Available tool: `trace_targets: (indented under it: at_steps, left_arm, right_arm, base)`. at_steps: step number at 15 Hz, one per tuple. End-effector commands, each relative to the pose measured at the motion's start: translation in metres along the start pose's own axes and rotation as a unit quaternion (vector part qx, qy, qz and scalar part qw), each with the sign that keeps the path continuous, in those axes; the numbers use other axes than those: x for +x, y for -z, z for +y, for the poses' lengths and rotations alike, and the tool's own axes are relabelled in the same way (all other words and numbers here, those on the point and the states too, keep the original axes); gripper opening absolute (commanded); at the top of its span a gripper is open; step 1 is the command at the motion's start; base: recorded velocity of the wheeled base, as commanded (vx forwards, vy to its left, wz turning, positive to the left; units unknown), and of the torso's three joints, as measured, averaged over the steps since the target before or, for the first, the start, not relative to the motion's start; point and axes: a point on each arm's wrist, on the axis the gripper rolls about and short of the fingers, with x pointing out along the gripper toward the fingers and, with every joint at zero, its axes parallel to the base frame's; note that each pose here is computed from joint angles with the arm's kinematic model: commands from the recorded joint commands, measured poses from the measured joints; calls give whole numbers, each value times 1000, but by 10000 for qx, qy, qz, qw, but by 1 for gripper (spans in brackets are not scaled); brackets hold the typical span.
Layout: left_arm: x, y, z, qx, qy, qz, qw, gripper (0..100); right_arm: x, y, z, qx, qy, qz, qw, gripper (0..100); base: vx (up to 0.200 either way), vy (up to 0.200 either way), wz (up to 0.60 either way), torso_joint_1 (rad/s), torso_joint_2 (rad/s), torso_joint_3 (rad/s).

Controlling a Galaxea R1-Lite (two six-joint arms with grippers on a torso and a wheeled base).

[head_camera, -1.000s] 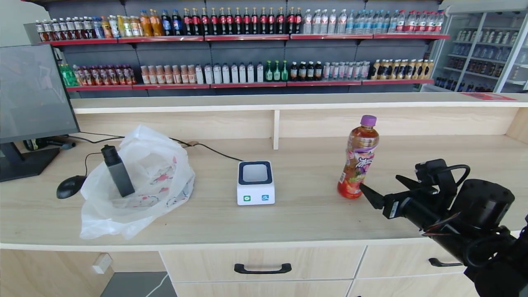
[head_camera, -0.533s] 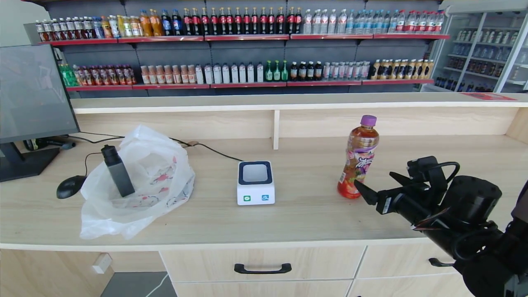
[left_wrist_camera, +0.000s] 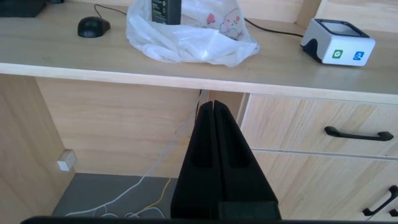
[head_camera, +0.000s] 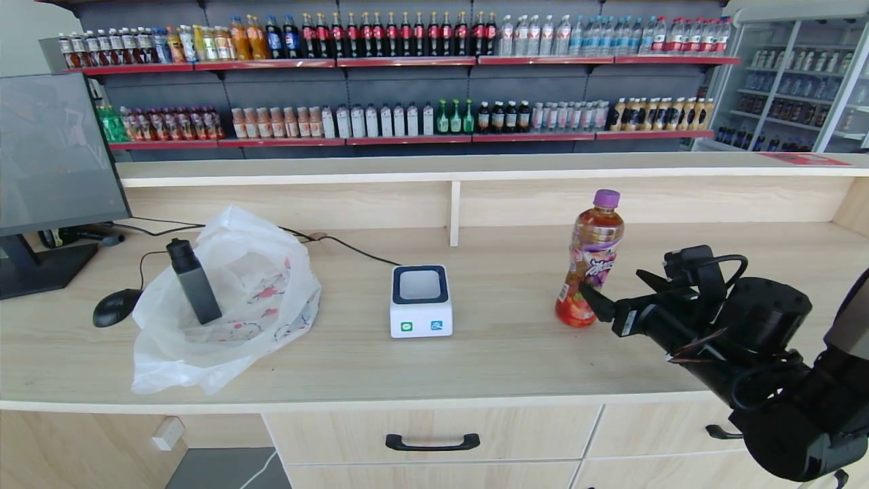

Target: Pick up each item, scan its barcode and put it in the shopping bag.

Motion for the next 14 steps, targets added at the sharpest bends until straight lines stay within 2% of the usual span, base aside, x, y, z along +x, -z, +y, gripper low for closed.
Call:
trace_targets:
  at_steps: [1,5,10,14]
  left_arm:
    - [0,0,0,-2,-5,-2,10000,0]
    - [0,0,0,-2,-5,-2,10000,0]
    - [0,0,0,-9,-5,-2,10000,0]
    - [0,0,0,-9,-5,-2,10000,0]
  right_arm:
    - [8,4,-1,-2,9,-13,10000,100]
    - [18,9,-1,-3,9,-21,10000,100]
    - [44,8,-2,-12,26,-327,9995,100]
    - [46,9,-2,-12,26,-312,9995,100]
  base:
    - [0,0,0,0,0,0]
    - [0,0,0,0,0,0]
    - [0,0,0,0,0,0]
    - [0,0,0,0,0,0]
